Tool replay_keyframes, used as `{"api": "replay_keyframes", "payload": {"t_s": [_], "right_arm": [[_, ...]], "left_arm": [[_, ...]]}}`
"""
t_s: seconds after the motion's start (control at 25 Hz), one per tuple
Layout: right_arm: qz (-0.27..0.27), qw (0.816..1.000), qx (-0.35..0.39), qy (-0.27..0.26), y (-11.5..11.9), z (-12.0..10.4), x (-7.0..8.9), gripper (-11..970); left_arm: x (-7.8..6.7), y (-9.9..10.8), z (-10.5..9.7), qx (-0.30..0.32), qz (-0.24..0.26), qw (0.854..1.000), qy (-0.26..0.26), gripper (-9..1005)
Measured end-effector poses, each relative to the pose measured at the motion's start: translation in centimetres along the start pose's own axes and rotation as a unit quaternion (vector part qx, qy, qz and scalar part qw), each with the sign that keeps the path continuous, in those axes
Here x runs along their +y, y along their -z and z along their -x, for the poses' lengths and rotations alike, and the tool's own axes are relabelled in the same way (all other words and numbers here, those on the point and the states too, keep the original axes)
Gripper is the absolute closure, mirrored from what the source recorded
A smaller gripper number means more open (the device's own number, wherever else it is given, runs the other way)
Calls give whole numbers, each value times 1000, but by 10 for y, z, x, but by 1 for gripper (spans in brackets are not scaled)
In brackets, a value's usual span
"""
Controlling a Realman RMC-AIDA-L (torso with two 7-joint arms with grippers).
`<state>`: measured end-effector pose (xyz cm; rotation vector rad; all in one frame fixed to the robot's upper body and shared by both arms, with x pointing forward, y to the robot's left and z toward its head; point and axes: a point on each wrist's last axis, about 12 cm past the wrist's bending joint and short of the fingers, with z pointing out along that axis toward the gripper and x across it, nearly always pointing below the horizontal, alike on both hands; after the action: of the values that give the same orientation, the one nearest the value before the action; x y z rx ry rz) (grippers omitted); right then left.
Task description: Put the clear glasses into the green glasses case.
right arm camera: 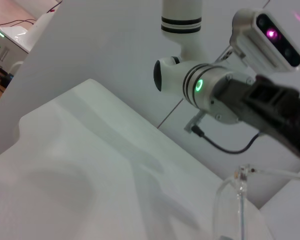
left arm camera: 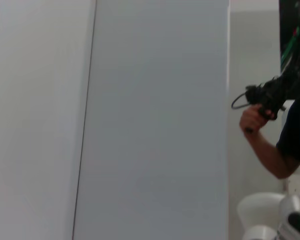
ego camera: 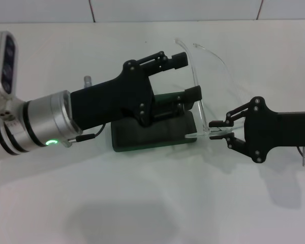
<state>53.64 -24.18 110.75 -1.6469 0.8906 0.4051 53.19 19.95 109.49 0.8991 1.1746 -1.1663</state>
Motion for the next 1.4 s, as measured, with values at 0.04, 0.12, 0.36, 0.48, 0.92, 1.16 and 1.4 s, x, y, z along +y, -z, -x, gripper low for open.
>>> {"api": "replay_keyframes", "payload": {"t_s": [0.04, 0.12, 0.36, 0.48, 0.92, 1.16, 1.4], "right_arm": [[0, 1000, 0, -2, 0, 0, 1, 843], [1, 1000, 1, -11, 0, -2, 2, 843], [4, 999, 16, -52, -2, -7, -4, 843], [7, 999, 13, -51, -5, -7, -3, 843], [22, 999, 4, -42, -9, -4, 2, 843], [17, 1000, -6, -24, -6, -2, 6, 843], [19, 1000, -10, -18, -5, -1, 8, 843]], "left_arm": [[-1, 1, 1, -4, -2, 1000, 0, 285], [-2, 0, 2, -7, -7, 1000, -4, 285], [-3, -6, 1, -8, -14, 1000, -20, 285], [0, -11, 2, -2, -18, 1000, -25, 285], [18, -31, -10, 82, 4, 997, -8, 286], [22, -33, -18, 124, 17, 992, 22, 286], [26, -46, -18, 161, -2, 985, 63, 286]]}}
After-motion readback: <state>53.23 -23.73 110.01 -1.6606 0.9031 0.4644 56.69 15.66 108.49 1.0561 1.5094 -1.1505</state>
